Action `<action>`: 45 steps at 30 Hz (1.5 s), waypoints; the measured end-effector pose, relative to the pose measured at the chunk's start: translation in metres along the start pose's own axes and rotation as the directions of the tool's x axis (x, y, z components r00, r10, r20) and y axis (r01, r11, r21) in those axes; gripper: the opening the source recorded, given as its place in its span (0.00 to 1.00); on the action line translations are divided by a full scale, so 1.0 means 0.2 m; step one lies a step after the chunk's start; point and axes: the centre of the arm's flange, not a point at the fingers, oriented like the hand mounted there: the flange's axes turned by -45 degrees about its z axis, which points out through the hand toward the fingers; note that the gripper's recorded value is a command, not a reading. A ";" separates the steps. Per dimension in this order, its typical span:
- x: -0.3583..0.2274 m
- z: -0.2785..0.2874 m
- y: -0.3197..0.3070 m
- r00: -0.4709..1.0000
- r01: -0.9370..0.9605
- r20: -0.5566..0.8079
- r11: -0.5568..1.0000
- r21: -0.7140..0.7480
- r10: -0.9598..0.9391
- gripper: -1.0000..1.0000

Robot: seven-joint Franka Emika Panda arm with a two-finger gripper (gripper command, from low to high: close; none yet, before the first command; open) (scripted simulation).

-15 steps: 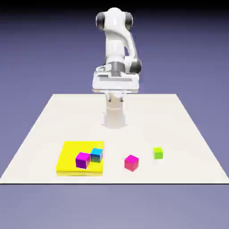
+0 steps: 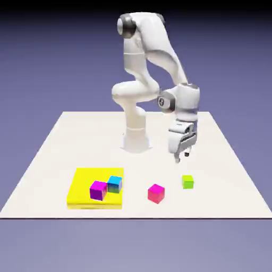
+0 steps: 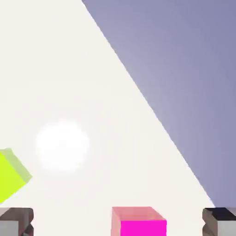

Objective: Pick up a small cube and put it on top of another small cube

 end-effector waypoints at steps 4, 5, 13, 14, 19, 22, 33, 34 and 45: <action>0.17 0.21 -0.25 0.945 0.283 0.149 0.957 0.062 -0.289 0.50; 0.20 0.26 -0.32 0.915 0.349 0.183 0.933 0.082 -0.358 0.50; 0.19 0.68 -0.43 0.861 0.440 0.230 0.891 0.114 -0.454 0.00; 0.19 0.68 -0.43 0.861 0.440 0.230 0.891 0.114 -0.454 0.00; 0.24 0.38 -0.42 0.861 0.439 0.230 0.891 0.115 -0.454 0.00; 0.13 0.31 -0.18 0.884 0.377 0.250 0.919 0.117 -0.395 0.00; -0.75 0.16 0.71 0.950 0.044 0.301 0.987 0.152 -0.088 0.00; -0.85 0.14 0.76 0.952 0.013 0.301 0.987 0.157 -0.061 0.00; -1.14 0.43 0.80 0.954 -0.047 0.298 0.984 0.170 -0.006 1.00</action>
